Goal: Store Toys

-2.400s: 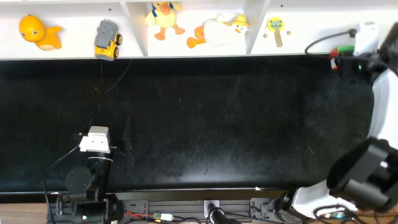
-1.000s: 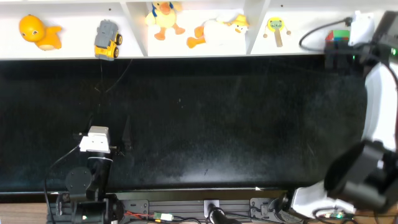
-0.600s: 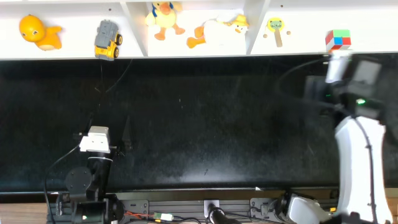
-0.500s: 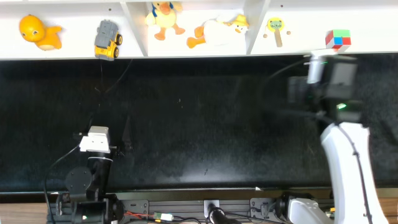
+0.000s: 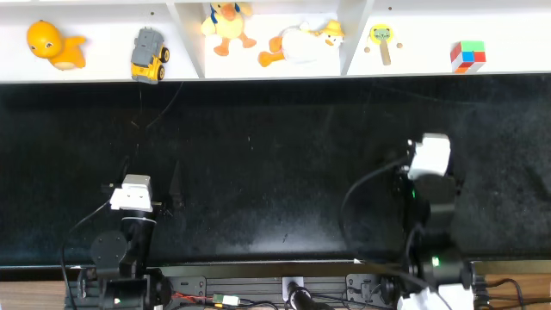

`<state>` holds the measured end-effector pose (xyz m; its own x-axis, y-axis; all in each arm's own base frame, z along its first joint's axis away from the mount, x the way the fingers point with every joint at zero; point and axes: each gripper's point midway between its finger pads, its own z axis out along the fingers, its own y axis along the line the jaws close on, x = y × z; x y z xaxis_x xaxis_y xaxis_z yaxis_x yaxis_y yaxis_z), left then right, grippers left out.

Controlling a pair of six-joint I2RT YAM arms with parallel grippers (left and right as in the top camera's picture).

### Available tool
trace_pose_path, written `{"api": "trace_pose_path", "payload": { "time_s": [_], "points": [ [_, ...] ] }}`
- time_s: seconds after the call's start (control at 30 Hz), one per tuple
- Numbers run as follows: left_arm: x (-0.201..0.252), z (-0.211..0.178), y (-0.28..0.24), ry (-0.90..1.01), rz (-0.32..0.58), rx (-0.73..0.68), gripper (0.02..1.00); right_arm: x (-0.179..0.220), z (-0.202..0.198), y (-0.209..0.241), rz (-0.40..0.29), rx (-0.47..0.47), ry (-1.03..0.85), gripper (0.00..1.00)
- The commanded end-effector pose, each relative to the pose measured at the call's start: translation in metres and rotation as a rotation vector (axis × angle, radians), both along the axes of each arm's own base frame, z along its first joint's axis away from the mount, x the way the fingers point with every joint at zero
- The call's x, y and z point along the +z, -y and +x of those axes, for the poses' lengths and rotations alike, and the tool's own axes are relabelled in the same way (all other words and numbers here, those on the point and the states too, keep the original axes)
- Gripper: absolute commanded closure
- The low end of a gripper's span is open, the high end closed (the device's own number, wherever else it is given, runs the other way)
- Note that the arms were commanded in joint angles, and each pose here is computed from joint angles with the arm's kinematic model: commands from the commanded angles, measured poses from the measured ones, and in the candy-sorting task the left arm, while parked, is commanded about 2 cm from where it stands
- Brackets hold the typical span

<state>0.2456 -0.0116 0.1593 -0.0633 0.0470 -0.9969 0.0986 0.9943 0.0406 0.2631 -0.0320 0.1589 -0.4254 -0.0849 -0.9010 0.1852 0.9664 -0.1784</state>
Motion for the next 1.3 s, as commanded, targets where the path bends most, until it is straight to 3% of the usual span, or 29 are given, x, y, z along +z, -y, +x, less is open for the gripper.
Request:
{"api": "trace_pose_path", "payload": {
  "time_s": [0.03,0.4,0.73,1.3],
  "points": [
    [0.001,-0.001,0.002,0.005,0.001,-0.005,0.020,0.007,-0.008,-0.012,0.036,0.068,0.102,0.007],
    [0.001,-0.001,0.002,0.005,0.001,-0.005,0.023,-0.027,-0.018,-0.015,0.047,0.093,0.165,0.005],
    [0.001,-0.001,0.002,0.005,0.001,-0.006,0.020,0.026,-0.018,-0.020,0.066,0.125,0.468,0.007],
    [0.001,-0.001,0.002,0.005,0.001,-0.005,0.020,0.019,-0.018,-0.020,0.068,0.122,0.440,0.005]
  ]
}}
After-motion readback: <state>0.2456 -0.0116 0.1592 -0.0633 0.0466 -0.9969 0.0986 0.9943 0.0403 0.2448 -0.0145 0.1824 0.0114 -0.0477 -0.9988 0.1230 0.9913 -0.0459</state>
